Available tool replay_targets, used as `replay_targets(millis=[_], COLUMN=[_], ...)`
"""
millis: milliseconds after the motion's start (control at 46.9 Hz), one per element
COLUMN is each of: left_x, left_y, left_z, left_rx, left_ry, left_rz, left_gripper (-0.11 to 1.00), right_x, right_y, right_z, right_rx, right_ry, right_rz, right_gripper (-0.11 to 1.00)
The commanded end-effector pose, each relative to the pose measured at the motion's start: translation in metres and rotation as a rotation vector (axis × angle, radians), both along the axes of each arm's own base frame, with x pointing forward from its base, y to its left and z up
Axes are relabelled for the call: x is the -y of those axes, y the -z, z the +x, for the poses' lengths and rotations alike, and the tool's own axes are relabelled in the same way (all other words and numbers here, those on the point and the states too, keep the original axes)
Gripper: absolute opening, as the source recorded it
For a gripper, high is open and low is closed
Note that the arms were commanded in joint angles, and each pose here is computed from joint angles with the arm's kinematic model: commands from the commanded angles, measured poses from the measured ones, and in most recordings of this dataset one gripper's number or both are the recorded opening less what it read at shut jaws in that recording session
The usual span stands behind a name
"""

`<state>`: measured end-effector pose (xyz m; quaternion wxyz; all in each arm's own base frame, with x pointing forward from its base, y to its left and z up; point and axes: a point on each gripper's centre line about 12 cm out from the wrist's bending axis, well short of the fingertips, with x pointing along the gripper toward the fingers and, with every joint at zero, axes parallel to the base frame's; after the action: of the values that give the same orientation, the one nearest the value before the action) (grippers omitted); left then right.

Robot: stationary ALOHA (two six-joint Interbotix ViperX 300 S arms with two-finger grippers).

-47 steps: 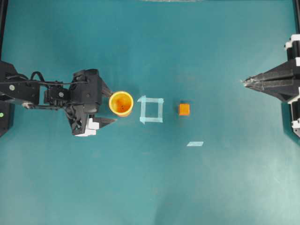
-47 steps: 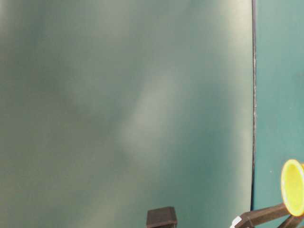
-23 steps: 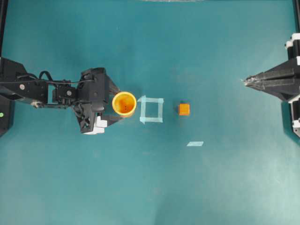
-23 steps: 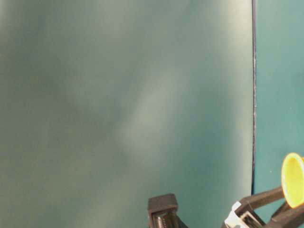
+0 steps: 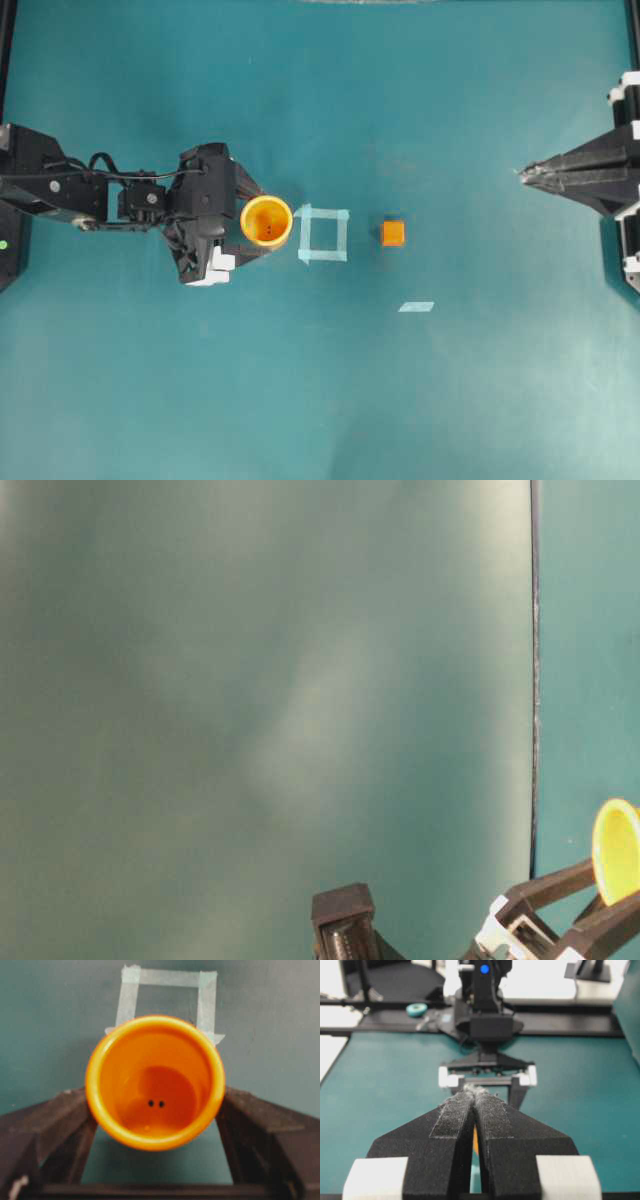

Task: Move the cup forward with left arm.
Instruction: 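Close the left gripper around the orange cup's side, then slide the gripped orange cup toward the front of the table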

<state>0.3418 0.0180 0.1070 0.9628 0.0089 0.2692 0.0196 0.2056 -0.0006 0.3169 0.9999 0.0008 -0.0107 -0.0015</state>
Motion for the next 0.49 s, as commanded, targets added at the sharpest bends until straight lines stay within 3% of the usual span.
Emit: replay_targets(millis=[0,171,469], left_x=[0.000,0.000,0.015], left_y=[-0.010,-0.010,-0.015], left_z=[0.007,0.006,0.005], left_rx=[0.040,0.041,0.054], left_ry=[0.001,0.003,0.044], left_rz=[0.003,0.003,0.002], left_gripper=[0.76,0.66,0.66], right_x=[0.000,0.000,0.000], right_y=[-0.014,-0.014,-0.015], right_z=[0.001,0.001,0.002], right_rx=[0.034,0.032,0.034], right_ry=[0.000,0.000,0.000], right_rz=[0.001,0.001,0.003], right_gripper=[0.00,0.00,0.00])
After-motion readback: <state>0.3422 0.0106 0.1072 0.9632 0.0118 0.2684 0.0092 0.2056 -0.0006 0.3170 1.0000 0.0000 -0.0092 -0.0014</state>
